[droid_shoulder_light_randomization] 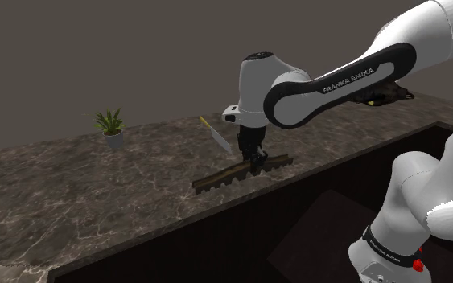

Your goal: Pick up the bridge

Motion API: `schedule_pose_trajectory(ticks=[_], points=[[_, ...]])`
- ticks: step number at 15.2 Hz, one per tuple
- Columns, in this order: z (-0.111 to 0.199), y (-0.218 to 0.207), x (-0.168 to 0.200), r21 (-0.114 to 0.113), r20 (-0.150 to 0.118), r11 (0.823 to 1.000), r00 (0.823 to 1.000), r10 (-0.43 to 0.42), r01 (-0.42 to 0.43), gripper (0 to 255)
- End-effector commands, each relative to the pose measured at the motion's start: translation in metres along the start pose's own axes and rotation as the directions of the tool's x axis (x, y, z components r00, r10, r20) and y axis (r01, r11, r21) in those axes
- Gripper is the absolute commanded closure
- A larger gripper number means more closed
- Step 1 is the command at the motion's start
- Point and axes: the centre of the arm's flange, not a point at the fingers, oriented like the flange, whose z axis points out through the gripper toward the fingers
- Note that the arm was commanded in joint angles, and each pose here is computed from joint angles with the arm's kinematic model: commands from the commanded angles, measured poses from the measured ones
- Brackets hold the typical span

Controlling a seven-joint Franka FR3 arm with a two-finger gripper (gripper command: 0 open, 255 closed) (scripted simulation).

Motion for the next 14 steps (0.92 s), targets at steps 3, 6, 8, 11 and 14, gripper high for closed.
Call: schedule_pose_trajectory(ticks=[3,6,8,11,14], points=[[-0.016,0.001,-0.001,0.0,0.0,1.0,1.0,0.0,0.0,255],[-0.031,0.001,-0.002,0.0,0.0,1.0,1.0,0.0,0.0,255],[-0.042,0.002,-0.003,0.0,0.0,1.0,1.0,0.0,0.0,255],[-0.058,0.002,-0.004,0.0,0.0,1.0,1.0,0.0,0.0,255],[-0.073,0.003,-0.005,0.0,0.0,1.0,1.0,0.0,0.0,255]])
